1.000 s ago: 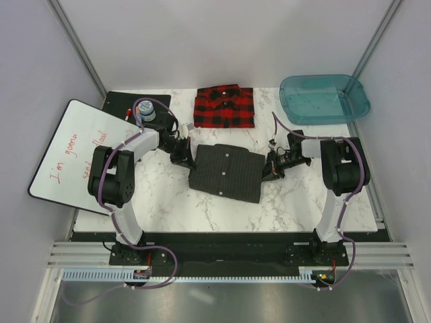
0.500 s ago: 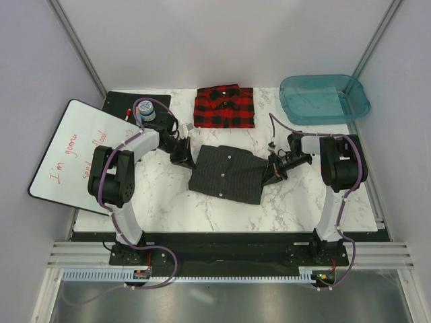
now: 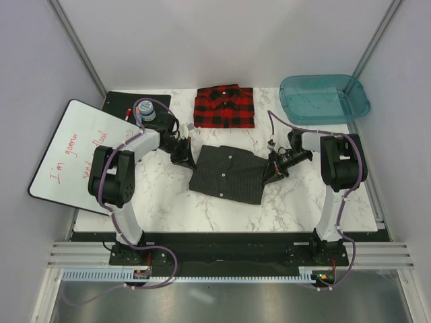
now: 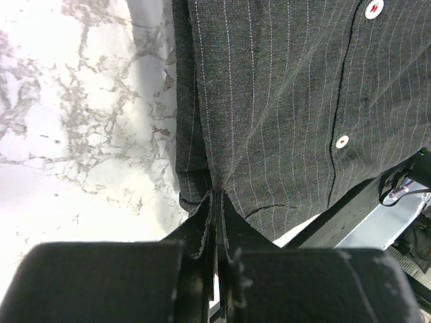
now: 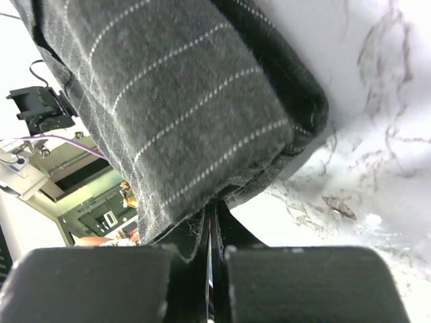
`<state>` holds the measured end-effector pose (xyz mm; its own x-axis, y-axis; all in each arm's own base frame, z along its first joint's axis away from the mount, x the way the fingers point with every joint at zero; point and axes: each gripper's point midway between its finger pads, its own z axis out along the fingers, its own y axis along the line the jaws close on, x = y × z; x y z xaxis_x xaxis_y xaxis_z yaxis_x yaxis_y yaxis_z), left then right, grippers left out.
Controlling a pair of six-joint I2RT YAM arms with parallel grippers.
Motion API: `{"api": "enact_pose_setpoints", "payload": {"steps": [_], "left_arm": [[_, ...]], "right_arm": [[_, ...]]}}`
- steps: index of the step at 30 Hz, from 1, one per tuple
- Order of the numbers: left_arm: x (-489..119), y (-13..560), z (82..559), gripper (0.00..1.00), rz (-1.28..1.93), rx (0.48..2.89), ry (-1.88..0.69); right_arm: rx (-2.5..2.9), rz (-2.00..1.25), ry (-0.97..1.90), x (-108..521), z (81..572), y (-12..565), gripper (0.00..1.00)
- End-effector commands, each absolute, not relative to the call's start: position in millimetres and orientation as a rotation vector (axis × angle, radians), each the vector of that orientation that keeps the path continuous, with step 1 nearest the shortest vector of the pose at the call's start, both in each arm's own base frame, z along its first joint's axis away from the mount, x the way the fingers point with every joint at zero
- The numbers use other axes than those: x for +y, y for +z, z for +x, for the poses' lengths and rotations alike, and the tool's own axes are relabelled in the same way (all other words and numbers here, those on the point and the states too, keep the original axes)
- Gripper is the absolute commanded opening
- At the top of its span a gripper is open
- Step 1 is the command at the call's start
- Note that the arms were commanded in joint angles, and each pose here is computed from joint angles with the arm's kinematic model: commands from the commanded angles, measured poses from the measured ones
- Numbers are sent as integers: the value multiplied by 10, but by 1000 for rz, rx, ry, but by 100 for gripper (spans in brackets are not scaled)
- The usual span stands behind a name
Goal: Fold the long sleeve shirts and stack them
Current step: Fold the shirt
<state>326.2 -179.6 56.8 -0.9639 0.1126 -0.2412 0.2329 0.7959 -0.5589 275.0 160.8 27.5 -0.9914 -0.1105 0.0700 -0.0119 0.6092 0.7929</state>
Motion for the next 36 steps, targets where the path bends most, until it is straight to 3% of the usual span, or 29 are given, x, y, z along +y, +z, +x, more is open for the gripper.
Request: {"api": "enact_pose_setpoints", "payload": {"steps": [1, 15, 17, 21, 23, 24, 28, 32, 36], "left_arm": [[-1870, 663, 3298, 2, 281, 2736, -916], [-1960, 699, 3154, 2, 230, 2663, -998], [-1940, 713, 3215, 2, 230, 2646, -968], [-1879, 797, 3257, 19, 198, 2624, -978], [-1848, 873, 3222, 29, 195, 2606, -984], [-1839, 888, 3177, 33, 196, 2611, -1000], [-1870, 947, 2957, 53, 246, 2603, -1084], [-1918, 912, 2733, 56, 246, 2628, -1177], [-2068, 878, 2610, 54, 291, 2636, -1257]], "right_arm": [[-2714, 125, -1230, 1480, 2621, 105, 0], [-2927, 297, -1096, 1449, 3457, -73, 1], [-2934, 305, -1079, 1388, 3454, -14, 13], [-3006, 330, -1074, 1152, 3571, 280, 43], [-3010, 333, -1075, 1065, 3547, 432, 45], [-3037, 386, -1065, 1038, 3549, 538, 50], [-3037, 393, -1077, 884, 3423, 736, 52], [-3007, 405, -1076, 838, 3258, 704, 56], [-2970, 405, -1297, 1001, 3224, 958, 50]]}}
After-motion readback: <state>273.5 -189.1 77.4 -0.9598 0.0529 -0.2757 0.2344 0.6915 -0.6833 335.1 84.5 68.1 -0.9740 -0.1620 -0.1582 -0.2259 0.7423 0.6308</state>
